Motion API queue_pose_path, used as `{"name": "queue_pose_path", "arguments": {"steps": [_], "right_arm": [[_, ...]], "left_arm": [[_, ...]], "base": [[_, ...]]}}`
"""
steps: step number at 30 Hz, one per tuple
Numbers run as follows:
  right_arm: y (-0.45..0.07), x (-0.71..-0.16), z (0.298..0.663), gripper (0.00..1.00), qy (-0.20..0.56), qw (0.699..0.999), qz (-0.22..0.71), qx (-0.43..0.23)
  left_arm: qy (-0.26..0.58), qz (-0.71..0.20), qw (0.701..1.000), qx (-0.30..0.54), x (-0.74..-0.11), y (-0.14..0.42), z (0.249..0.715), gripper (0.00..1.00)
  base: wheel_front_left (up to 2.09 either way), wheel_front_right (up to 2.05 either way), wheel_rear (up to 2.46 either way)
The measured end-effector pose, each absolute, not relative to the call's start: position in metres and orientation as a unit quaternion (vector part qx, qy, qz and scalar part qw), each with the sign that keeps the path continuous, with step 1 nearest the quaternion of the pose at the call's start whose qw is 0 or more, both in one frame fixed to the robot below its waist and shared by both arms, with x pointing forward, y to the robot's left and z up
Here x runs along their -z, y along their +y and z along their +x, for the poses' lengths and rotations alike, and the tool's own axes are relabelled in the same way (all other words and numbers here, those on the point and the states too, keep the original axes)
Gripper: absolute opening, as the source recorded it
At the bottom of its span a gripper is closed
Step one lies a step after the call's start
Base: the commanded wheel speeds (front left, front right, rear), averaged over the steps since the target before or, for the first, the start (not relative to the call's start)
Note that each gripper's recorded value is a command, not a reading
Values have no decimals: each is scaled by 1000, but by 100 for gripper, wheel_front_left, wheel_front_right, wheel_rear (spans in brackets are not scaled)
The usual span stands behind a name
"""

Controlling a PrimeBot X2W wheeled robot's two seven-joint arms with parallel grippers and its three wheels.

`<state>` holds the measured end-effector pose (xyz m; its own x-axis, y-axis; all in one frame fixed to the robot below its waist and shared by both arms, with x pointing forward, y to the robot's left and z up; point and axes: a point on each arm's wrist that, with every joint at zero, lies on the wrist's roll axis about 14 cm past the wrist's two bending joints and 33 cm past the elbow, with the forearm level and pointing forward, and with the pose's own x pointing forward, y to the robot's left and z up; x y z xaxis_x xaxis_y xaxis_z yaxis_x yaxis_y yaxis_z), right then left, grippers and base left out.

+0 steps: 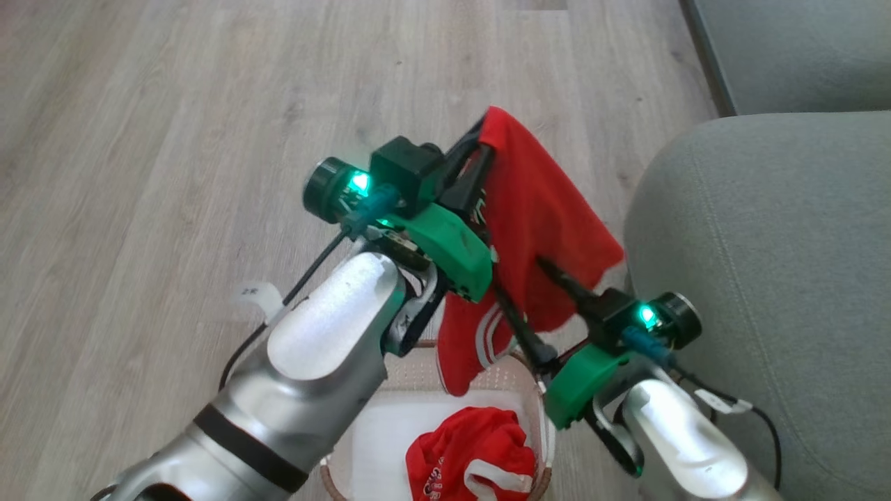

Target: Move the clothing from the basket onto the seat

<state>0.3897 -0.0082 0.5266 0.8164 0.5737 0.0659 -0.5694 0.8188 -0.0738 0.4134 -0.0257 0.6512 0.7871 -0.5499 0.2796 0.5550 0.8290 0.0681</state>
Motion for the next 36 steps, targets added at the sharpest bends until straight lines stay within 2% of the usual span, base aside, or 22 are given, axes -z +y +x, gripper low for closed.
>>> {"name": "queue_pose_path", "arguments": {"steps": [1, 2, 4, 14, 15, 16, 17, 18, 19, 22, 36], "right_arm": [[-9, -527, 392, 100, -43, 953, -24, -298], [-10, -527, 394, 61, -43, 954, -23, -296], [-10, -527, 396, 0, -42, 955, -21, -294], [-35, -546, 408, 0, -66, 966, 5, -251], [-39, -549, 409, 0, -71, 967, 8, -246], [-42, -553, 410, 0, -76, 968, 11, -240], [-46, -557, 412, 0, -82, 968, 12, -235], [-49, -562, 414, 0, -89, 969, 14, -229], [-53, -569, 415, 0, -97, 970, 18, -223], [-63, -586, 420, 0, -121, 970, 22, -208], [-111, -651, 425, 0, -208, 966, -29, -148]], "left_arm": [[-145, -9, 945, 293, -651, -26, 413, 0], [-146, -9, 945, 292, -651, -25, 413, 0], [-145, -11, 945, 292, -650, -25, 412, 0], [-128, -17, 952, 279, -638, -17, 419, 0], [-123, -19, 953, 276, -634, -15, 420, 13], [-119, -23, 954, 273, -630, -13, 420, 34], [-113, -26, 956, 271, -625, -11, 420, 50], [-108, -27, 957, 269, -620, -10, 421, 80], [-102, -33, 958, 265, -615, -7, 421, 98], [-82, -68, 961, 256, -604, -2, 421, 100], [-56, -82, 954, 284, -572, -21, 398, 100]], "base": [[0, 0, 0], [0, 0, 0], [0, 0, 0], [0, 0, 0], [0, 0, 0], [0, 0, 0], [0, 0, 0], [0, 0, 0], [0, 0, 0], [0, 0, 0], [0, 0, 0]]}}
